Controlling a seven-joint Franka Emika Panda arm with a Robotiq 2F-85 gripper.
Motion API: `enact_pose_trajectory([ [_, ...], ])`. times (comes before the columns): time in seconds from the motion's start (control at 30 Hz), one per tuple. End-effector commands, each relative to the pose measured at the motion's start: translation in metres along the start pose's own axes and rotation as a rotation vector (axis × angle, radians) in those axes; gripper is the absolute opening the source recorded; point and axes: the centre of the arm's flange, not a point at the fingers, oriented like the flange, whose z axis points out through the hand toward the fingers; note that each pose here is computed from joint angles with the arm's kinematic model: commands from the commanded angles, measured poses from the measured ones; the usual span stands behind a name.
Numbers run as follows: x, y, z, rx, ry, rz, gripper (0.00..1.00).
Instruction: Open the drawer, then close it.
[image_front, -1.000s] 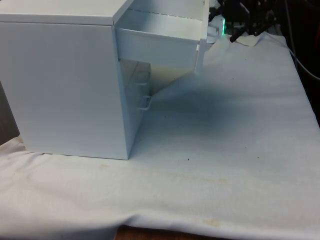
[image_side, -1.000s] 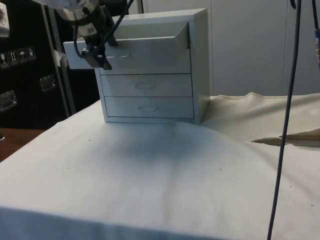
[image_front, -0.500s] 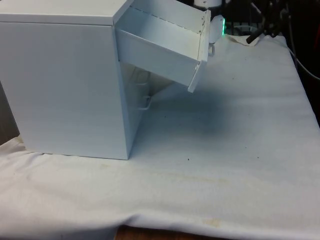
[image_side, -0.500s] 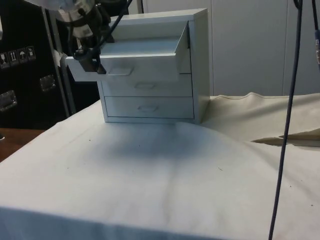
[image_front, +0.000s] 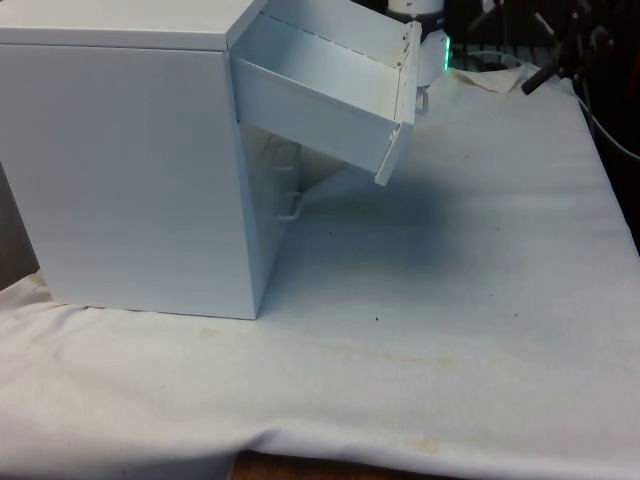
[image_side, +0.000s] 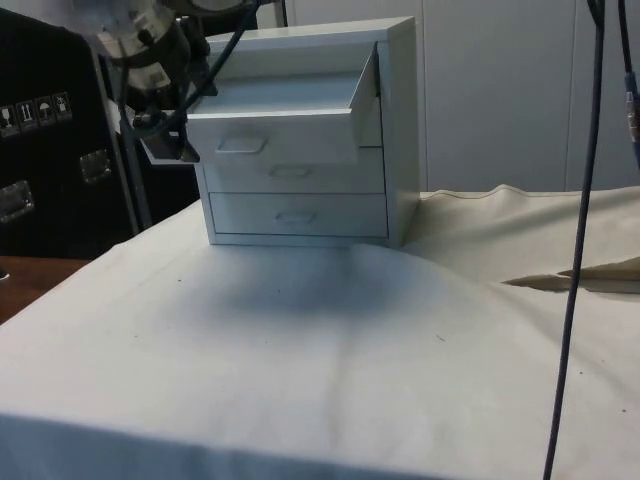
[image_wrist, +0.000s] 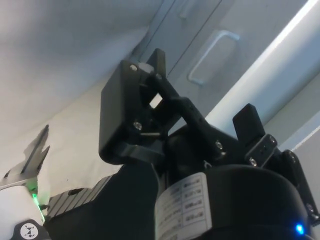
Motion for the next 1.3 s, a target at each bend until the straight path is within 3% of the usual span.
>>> enact_pose_trajectory([
  [0.0,0.0,-0.003,0.0,0.011,-0.005,0.003,1.0],
  [0.2,0.0,-0.001,0.005,-0.001,-0.01,0.007,1.0],
  [0.23,0.001,-0.001,0.01,0.011,-0.01,0.007,1.0],
  [0.6,0.001,0.0,0.011,0.005,-0.011,0.008,1.0],
  [0.77,0.001,0.0,0.011,0.002,-0.012,0.009,0.72],
  [0.8,0.001,0.0,0.011,0.004,-0.011,0.01,0.72],
  [0.9,0.001,0.0,0.011,0.002,-0.012,0.009,0.57],
  [0.93,0.001,0.0,0.011,0.002,-0.012,0.009,0.46],
  [1.13,0.001,0.0,0.011,0.001,-0.013,0.01,0.13],
  [1.17,0.001,0.0,0.011,0.002,-0.012,0.01,0.13],
  [1.23,0.002,0.002,0.017,0.002,-0.013,0.009,0.0],
  [1.27,0.003,0.003,0.02,0.002,-0.015,0.012,0.0],
])
